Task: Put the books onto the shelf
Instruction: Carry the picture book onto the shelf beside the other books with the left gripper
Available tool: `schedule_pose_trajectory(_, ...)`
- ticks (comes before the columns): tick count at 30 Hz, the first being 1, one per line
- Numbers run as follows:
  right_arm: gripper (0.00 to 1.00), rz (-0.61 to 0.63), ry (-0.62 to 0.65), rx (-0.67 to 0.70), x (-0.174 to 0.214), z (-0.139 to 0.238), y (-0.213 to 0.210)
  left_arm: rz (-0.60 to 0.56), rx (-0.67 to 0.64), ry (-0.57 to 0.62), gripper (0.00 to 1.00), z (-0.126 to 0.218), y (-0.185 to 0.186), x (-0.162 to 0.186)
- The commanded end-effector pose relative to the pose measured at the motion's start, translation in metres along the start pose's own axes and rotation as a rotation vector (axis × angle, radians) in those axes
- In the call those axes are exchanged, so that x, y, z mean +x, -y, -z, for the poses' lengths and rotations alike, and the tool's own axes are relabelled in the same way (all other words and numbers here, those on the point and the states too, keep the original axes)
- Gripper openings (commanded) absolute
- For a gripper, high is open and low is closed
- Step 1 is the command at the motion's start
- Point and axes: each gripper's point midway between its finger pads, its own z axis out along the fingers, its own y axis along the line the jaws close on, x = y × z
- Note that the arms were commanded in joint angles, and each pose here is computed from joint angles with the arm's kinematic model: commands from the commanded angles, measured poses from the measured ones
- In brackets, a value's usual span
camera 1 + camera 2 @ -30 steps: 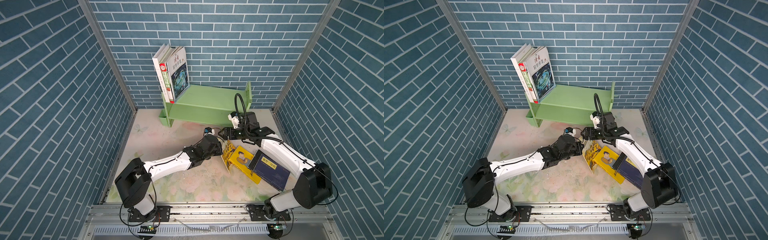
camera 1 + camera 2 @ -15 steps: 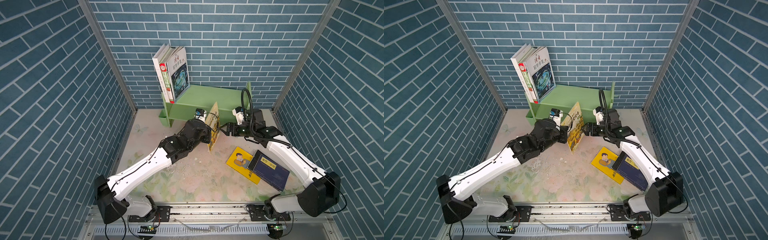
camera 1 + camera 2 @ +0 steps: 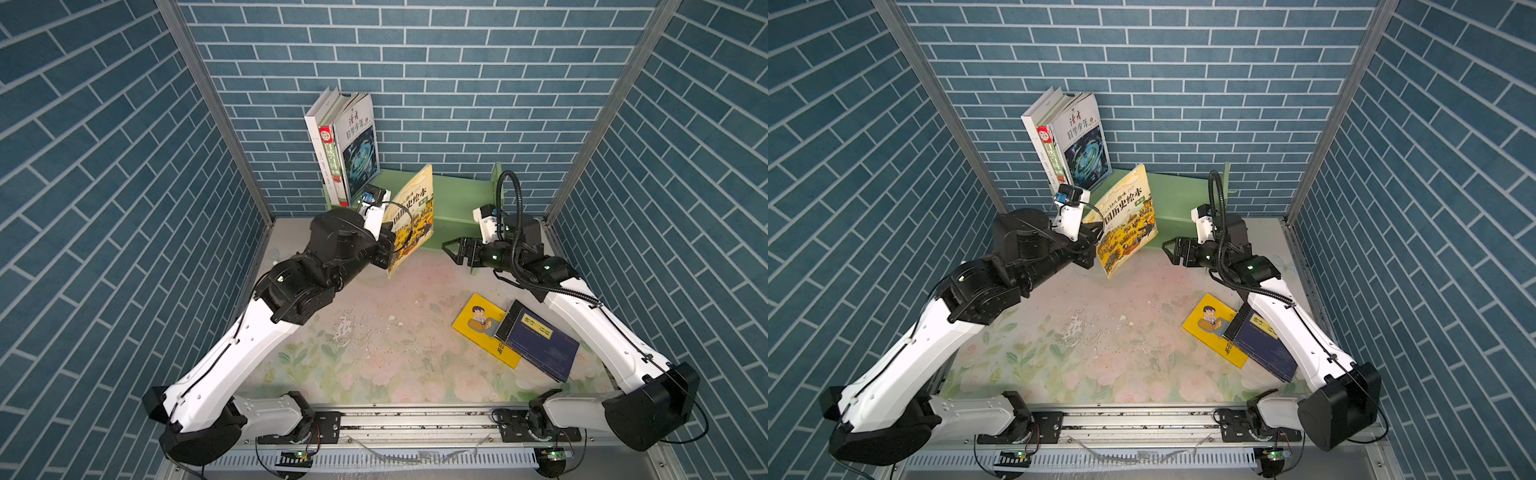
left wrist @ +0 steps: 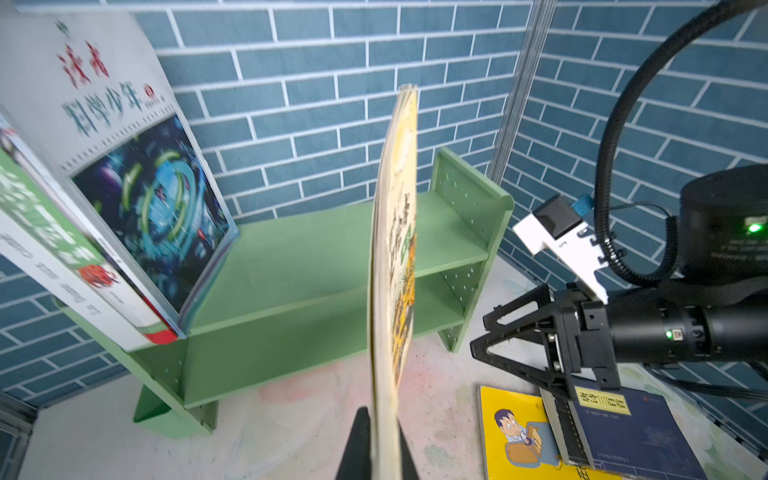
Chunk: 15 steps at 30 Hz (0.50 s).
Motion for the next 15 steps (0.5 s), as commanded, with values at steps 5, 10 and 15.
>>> schedule_pose_trajectory(5,0.90,0.056,0.064,-0.096,-0.024,0.001,-0.047,-0.095,-0.079,0.089,0.00,0.002,-0.014,-0.036)
schedule_pose_trajectory(10,0.91,0.105,0.130,-0.171,-0.049,-0.009,-0.081,-0.100,-0.073,0.105,0.00,-0.006,-0.017,-0.049)
schedule_pose_trajectory(15,0.91,0.098,0.176,-0.196,-0.071,-0.027,-0.093,-0.088,-0.065,0.111,0.00,-0.018,-0.028,-0.066)
